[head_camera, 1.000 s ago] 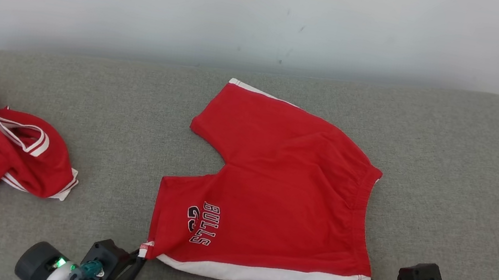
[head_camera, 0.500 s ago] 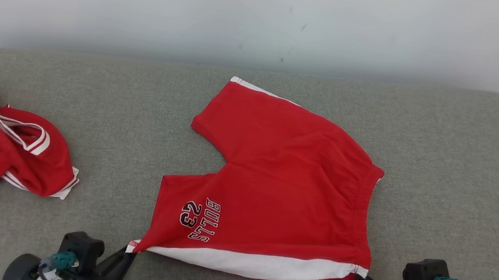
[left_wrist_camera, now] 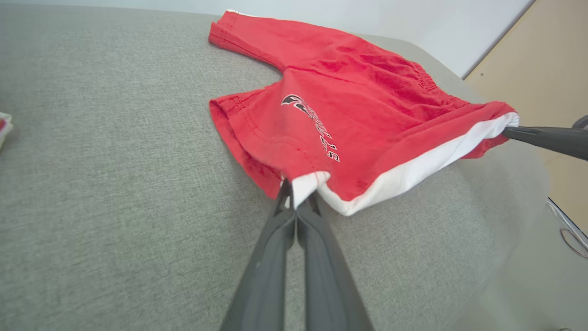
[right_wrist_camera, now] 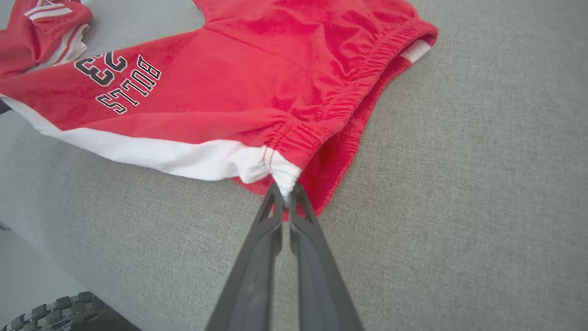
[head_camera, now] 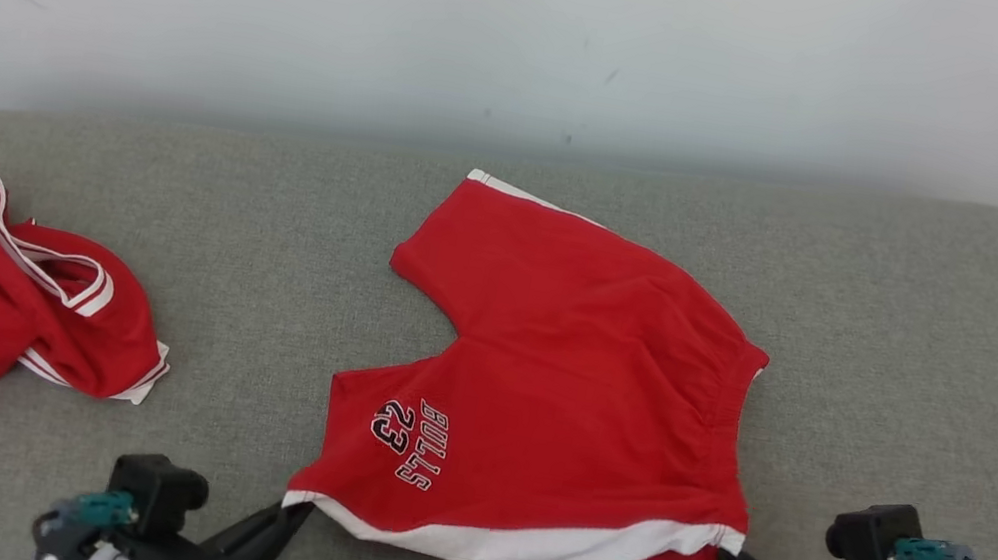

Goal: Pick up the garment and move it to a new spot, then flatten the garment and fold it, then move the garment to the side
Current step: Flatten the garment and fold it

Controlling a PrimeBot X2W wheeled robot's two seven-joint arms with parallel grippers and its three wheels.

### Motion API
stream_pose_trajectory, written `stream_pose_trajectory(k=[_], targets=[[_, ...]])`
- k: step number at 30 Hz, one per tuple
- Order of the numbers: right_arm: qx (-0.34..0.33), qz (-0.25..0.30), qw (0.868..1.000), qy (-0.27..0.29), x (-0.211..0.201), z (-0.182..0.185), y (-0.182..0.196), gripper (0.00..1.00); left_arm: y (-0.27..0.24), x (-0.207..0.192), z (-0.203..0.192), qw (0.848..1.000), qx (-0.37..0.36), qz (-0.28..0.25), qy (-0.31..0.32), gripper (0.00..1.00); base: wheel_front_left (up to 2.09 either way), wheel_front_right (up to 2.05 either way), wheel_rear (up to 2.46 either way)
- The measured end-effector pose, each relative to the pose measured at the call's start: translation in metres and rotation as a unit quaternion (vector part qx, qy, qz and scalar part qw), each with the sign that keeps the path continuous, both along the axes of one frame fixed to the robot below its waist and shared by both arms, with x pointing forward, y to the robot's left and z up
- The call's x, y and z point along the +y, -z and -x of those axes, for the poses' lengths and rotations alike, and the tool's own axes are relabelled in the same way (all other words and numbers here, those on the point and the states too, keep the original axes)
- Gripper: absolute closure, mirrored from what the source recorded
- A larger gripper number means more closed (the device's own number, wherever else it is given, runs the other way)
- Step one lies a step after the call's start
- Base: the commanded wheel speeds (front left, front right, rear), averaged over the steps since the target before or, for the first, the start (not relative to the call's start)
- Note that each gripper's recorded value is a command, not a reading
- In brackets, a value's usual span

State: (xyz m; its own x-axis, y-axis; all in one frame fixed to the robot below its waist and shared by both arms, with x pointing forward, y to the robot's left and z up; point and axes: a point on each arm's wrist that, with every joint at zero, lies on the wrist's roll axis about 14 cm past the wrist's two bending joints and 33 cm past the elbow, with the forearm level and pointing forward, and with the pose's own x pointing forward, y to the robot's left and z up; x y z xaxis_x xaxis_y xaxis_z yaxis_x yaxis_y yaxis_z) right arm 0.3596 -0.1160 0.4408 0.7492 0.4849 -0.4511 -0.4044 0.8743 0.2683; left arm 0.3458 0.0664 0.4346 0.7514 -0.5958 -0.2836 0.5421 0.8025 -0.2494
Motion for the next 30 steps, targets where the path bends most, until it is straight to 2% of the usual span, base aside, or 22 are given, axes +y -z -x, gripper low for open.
stream_pose_trajectory(k=[5, 8, 11, 13, 15, 18, 20, 21, 23, 24, 27, 30], targets=[[0.038, -0.004, 0.999, -0.026, 0.013, -0.009, 0.0, 1.0, -0.005, 0.01, -0.018, 0.999, 0.033, 0.021, -0.003, 1.0, 0.0, 0.0, 0.0], [0.046, 0.011, 0.998, -0.043, 0.02, -0.039, -0.013, 1.0, -0.021, 0.016, -0.05, 0.999, 0.036, 0.016, -0.002, 1.0, 0.0, 0.0, 0.0], [0.042, 0.032, 0.997, -0.048, 0.028, -0.086, -0.043, 1.0, -0.051, 0.024, -0.097, 1.0, 0.027, -0.006, -0.003, 1.0, 0.0, 0.0, 0.0], [0.003, 0.041, 0.999, -0.026, 0.027, -0.133, -0.089, 1.0, -0.096, 0.034, -0.143, 1.0, -0.013, -0.004, -0.025, 1.0, 0.0, 0.0, 0.0], [-0.082, 0.027, 0.996, 0.004, 0.027, -0.179, -0.161, 1.0, -0.17, 0.038, -0.19, 0.994, -0.088, 0.032, -0.051, 1.0, 0.0, 0.0, 0.0], [-0.228, 0.005, 0.973, 0.037, 0.03, -0.218, -0.258, 1.0, -0.287, 0.036, -0.228, 0.965, -0.208, 0.14, -0.083, 1.0, 0.0, 0.0, 0.0], [-0.284, -0.022, 0.958, 0.039, 0.04, -0.23, -0.298, 1.0, -0.317, 0.036, -0.235, 0.949, -0.241, 0.184, -0.085, 1.0, 0.0, 0.0, 0.0], [-0.309, -0.025, 0.95, 0.027, 0.045, -0.232, -0.307, 1.0, -0.313, 0.034, -0.238, 0.948, -0.239, 0.195, -0.083, 1.0, 0.0, 0.0, 0.0], [-0.325, -0.031, 0.945, -0.009, 0.062, -0.233, -0.298, 1.0, -0.281, 0.032, -0.244, 0.954, -0.21, 0.197, -0.083, 1.0, 0.0, 0.0, 0.0], [-0.312, -0.036, 0.949, -0.022, 0.07, -0.235, -0.277, 1.0, -0.254, 0.032, -0.244, 0.96, -0.185, 0.194, -0.082, 1.0, 0.0, 0.0, 0.0], [-0.22, -0.043, 0.974, -0.036, 0.078, -0.236, -0.178, 1.0, -0.148, 0.049, -0.239, 0.979, -0.081, 0.154, -0.107, 1.0, 0.0, 0.0, 0.0], [-0.126, -0.043, 0.991, -0.031, 0.072, -0.217, -0.083, 1.0, -0.06, 0.069, -0.216, 0.985, 0.013, 0.113, -0.133, 1.0, 0.0, 0.0, 0.0]])
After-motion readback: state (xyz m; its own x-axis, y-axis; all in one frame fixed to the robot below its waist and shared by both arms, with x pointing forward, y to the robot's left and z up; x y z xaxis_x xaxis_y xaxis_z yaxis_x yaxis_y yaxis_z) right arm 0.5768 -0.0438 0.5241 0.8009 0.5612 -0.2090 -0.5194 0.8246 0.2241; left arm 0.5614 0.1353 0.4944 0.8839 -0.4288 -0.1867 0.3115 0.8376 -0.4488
